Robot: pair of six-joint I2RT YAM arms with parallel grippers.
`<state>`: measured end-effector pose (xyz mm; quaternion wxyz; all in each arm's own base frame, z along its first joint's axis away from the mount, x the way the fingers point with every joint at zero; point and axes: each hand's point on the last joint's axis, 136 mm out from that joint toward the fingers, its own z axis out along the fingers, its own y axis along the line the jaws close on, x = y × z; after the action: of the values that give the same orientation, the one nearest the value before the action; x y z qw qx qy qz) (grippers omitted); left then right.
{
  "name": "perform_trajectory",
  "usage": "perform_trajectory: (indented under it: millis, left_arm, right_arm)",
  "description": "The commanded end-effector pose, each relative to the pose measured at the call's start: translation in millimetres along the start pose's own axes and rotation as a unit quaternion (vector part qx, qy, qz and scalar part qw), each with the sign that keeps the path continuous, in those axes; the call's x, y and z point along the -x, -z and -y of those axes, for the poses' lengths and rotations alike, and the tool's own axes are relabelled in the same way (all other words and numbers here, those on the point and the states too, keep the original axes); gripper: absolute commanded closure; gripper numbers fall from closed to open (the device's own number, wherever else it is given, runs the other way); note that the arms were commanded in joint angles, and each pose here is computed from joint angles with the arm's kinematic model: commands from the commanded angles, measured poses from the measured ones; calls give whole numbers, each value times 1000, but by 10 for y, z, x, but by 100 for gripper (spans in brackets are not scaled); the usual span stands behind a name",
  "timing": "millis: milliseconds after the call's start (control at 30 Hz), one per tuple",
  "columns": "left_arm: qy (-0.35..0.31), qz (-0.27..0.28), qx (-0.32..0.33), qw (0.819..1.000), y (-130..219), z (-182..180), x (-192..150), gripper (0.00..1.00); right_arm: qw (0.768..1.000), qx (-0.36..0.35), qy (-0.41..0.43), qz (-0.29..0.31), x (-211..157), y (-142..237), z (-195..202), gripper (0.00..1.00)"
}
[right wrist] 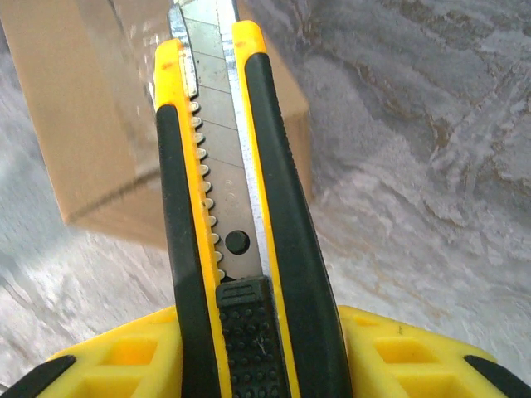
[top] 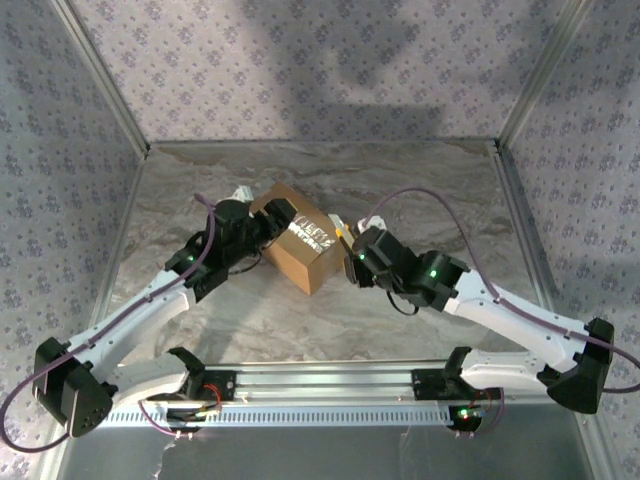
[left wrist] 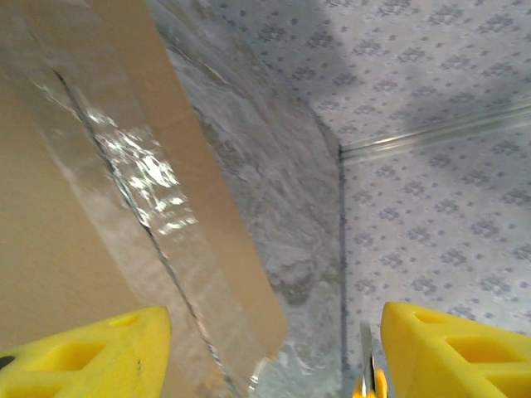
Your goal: Unpack the express box
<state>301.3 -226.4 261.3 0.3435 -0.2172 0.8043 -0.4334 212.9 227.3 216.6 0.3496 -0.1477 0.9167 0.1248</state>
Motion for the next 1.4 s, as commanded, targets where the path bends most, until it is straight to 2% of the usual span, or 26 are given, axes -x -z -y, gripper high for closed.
perform_trajectory:
  millis: [0, 200, 533, 933, 1367]
  left_arm:
    - [-30, -7, 10, 999, 19, -10, 80, 33]
    - [-54, 4, 26, 998, 16, -62, 197, 32]
    - [-59, -4, 35, 998, -82, -105, 181, 32]
    - [-39, -25, 27, 999, -235, -114, 50, 33]
    - [-40, -27, 28, 998, -231, -133, 4, 33]
  right_arm:
    - [999, -50, 14, 1, -135, 83, 194, 100]
    - [997, -72, 30, 11, -283, 176, 288, 100]
    - [997, -74, 27, -9, -503, 94, 291, 100]
    - [998, -50, 11, -22, -597, -26, 168, 100]
    - [999, -33, -11, -27, -617, -119, 79, 100]
